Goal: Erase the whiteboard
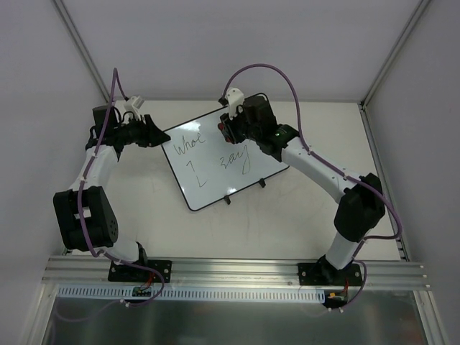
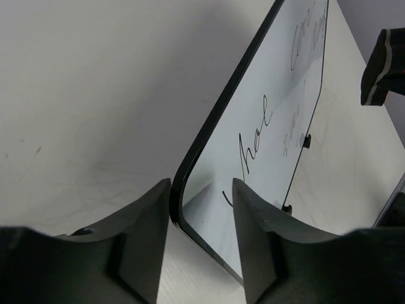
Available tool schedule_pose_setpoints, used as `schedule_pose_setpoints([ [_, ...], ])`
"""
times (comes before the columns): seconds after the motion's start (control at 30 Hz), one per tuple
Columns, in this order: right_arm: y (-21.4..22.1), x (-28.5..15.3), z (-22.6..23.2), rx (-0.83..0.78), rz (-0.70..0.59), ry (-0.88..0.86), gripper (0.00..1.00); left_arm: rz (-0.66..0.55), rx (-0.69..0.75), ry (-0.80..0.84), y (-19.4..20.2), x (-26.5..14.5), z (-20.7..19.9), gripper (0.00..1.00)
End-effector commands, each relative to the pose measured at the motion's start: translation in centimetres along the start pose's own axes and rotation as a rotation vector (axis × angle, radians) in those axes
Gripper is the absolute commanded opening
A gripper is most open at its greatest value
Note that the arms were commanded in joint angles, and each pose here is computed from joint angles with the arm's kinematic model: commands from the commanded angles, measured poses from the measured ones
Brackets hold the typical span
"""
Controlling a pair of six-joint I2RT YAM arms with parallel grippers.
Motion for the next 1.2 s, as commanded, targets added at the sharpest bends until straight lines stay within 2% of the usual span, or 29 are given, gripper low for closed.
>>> schedule_pose_setpoints([
  [0.0,-3.3,0.4,-0.3,-0.041,-0.093,0.015,0.13,-0.019,0.102,0.1,-1.5,0.1,-1.3,0.41],
  [0.07,-3.5,1.1,0.2,-0.038,-0.101,-0.003,0.13,-0.012,0.098,0.121,-1.3,0.0,-1.5,0.38],
  [0.1,-3.4,1.3,0.4,-0.039,-0.103,-0.016,0.12,-0.009,0.119,0.126,-1.1,0.1,-1.5,0.31],
  [0.2,-3.4,2.4,1.0,-0.041,-0.1,-0.025,0.11,-0.008,0.131,0.124,-0.8,0.0,-1.4,0.28],
  [0.3,-3.3,3.4,1.6,-0.038,-0.092,-0.021,0.11,-0.005,0.135,0.122,-0.5,0.0,-1.2,0.22],
  [0.43,-2.9,4.5,2.4,-0.045,-0.081,-0.01,0.09,0.005,0.146,0.128,0.2,0.0,-1.1,0.05],
  [0.5,-2.7,5.3,2.6,-0.047,-0.082,0.002,0.06,0.012,0.153,0.134,0.7,0.0,-1.0,0.0],
  [0.77,-1.5,7.7,2.9,0.006,-0.086,0.051,0.0,0.015,0.227,0.125,1.9,-0.3,-0.9,0.0],
  [1.17,-0.2,9.2,7.6,-0.037,-0.042,0.005,0.0,0.019,0.331,0.071,2.6,-0.2,-2.3,0.0],
])
Point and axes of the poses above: each gripper's point midway between its finger pads, its own x axis out along the fingers, its own z axis along the line the jaws close on, y = z × x, the point moved 3 cm from there along -x, back along the fingers, and after that the axes turned 8 degrees about -x, right-handed, at the moved point
